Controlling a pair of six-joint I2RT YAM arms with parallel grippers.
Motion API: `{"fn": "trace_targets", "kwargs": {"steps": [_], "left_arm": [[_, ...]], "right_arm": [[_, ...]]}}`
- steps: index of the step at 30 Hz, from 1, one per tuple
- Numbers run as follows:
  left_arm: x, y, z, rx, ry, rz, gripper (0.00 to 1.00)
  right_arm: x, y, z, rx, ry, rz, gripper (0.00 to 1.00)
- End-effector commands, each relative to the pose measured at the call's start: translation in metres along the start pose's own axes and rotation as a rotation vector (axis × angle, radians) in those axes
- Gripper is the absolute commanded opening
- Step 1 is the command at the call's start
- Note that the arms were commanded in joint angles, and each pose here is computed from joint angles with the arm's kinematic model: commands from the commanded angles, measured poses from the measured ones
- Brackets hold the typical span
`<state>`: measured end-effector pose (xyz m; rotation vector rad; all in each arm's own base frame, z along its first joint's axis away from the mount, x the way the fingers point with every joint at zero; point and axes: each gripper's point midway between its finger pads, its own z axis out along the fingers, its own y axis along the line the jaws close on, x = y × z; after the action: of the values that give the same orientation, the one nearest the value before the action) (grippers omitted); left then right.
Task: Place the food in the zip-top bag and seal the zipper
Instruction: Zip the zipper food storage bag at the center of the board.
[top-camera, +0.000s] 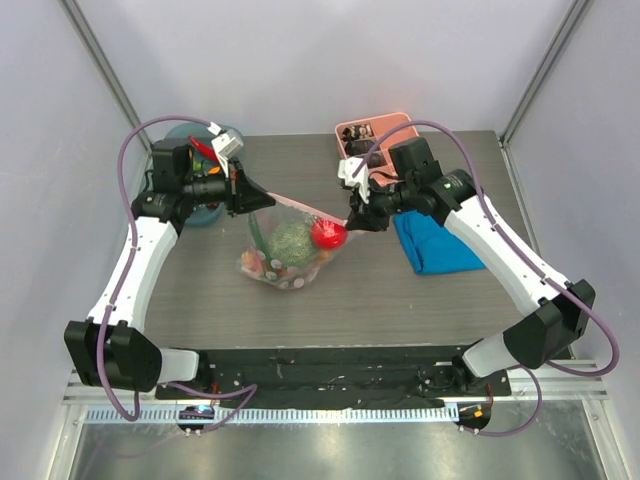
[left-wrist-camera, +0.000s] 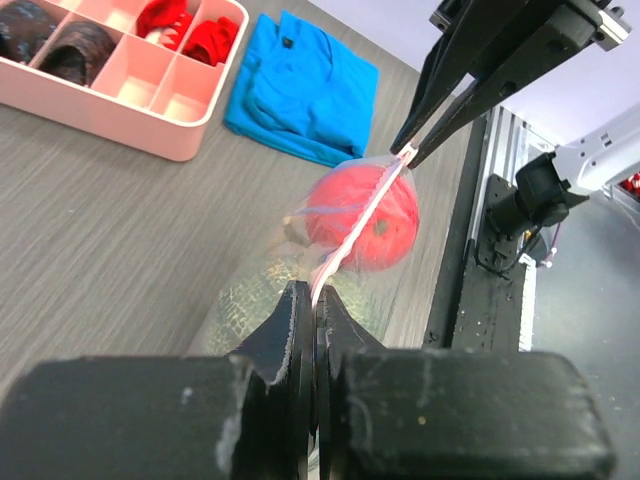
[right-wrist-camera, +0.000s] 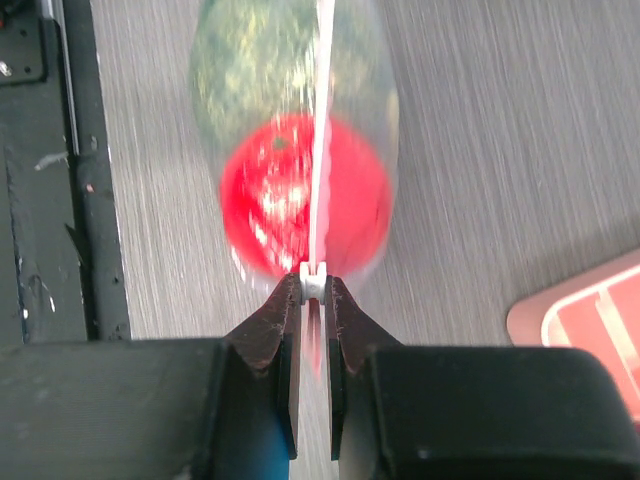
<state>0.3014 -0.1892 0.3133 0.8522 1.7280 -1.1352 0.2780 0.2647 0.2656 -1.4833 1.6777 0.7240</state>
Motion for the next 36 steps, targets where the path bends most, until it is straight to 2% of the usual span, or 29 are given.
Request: {"fn": "trace_targets", "kwargs": {"steps": [1, 8, 13, 15, 17, 18, 21, 25, 31, 36], "left_arm": [[-0.034, -0.003, -0.015, -0.018, -0.084, 0.123, 0.00], [-0.036, -0.003, -0.015, -0.006, -0.083, 0.136, 0.00], [-0.037, -0.003, -0.013, 0.012, -0.083, 0.136, 0.00], [-0.038, -0.010, -0.011, 0.043, -0.081, 0.143, 0.00], [-0.037, -0.015, -0.006, 0.070, -0.073, 0.145, 0.00], [-0.035, -0.019, -0.003, 0.088, -0.064, 0.138, 0.00], [-0.027, -0.024, 0.001, 0.115, -0.036, 0.128, 0.00], [-0.018, -0.033, 0.009, 0.142, -0.008, 0.140, 0.00], [-0.013, -0.040, 0.016, 0.167, 0.007, 0.153, 0.00], [-0.013, -0.045, 0.021, 0.184, 0.013, 0.160, 0.00]], "right_arm": [[0.026, 0.007, -0.025, 0.017, 0.091, -0.005, 0.01], [0.047, 0.012, -0.041, 0.011, 0.165, -0.012, 0.01], [0.041, 0.012, -0.040, -0.009, 0.155, -0.010, 0.02], [0.031, 0.010, -0.038, -0.016, 0.133, 0.015, 0.28], [0.017, 0.008, -0.036, -0.024, 0.095, 0.029, 0.63], [0.003, 0.006, -0.034, -0.025, 0.066, 0.044, 0.66], [-0.034, 0.005, -0.028, -0.015, -0.006, 0.037, 0.68], [-0.061, 0.005, -0.014, -0.012, -0.056, 0.033, 0.71], [-0.079, -0.005, 0.007, 0.013, -0.080, 0.012, 0.71], [-0.077, -0.009, 0.017, 0.004, -0.056, -0.041, 0.67]]}}
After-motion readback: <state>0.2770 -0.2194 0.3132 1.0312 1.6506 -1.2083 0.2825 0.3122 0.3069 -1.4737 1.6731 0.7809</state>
